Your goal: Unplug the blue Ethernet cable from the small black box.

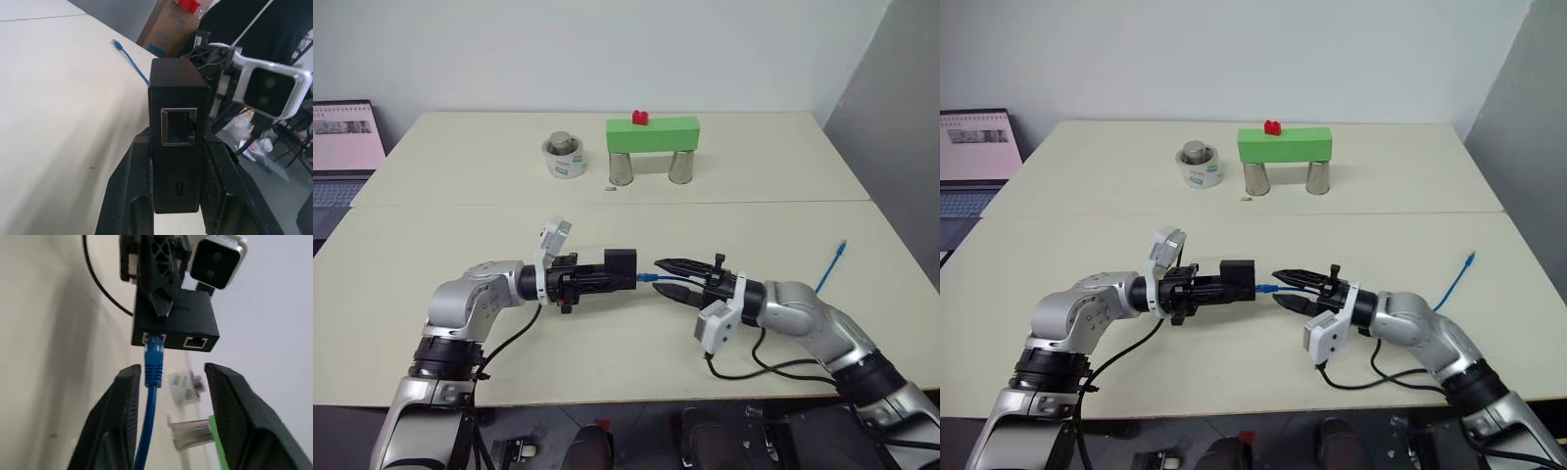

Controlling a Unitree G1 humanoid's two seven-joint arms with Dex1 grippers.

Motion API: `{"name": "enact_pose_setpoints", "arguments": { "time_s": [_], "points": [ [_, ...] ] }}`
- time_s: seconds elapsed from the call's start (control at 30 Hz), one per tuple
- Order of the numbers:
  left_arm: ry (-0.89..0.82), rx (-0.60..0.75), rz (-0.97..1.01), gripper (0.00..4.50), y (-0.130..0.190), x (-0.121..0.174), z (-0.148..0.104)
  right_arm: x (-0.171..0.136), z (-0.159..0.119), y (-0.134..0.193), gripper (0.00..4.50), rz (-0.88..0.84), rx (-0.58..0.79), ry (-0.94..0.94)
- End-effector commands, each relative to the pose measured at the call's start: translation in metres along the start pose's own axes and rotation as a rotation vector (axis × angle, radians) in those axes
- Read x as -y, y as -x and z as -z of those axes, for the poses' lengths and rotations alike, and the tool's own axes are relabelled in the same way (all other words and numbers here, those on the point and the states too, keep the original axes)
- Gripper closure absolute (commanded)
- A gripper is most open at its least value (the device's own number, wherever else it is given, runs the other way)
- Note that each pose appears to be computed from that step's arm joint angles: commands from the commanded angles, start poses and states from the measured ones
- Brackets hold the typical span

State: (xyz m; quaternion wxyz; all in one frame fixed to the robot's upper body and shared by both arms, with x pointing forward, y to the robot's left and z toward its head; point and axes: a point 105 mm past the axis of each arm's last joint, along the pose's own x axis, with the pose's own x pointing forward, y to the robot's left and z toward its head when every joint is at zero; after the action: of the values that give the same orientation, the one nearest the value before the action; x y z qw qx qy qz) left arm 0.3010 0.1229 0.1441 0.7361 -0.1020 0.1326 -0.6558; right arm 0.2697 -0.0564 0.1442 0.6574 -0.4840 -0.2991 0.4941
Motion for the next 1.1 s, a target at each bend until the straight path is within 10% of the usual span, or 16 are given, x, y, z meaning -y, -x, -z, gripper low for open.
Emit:
{"name": "enact_pose_setpoints", "arguments": {
  "time_s": [0.03,0.5,1.1],
  "points": [
    [-0.095,0.005,0.032,3.72,-0.005,0.000,-0.010,0.000,-0.013,0.010,1.18,-0.050,-0.027,-0.442],
    [-0.211,0.017,0.156,3.72,-0.018,0.008,-0.011,0.040,-0.017,0.005,1.13,0.001,0.017,-1.187],
    [-0.236,0.000,0.181,3.72,-0.021,0.012,-0.012,0.022,-0.005,-0.004,1.13,-0.081,-0.049,-1.240]
  ]
}}
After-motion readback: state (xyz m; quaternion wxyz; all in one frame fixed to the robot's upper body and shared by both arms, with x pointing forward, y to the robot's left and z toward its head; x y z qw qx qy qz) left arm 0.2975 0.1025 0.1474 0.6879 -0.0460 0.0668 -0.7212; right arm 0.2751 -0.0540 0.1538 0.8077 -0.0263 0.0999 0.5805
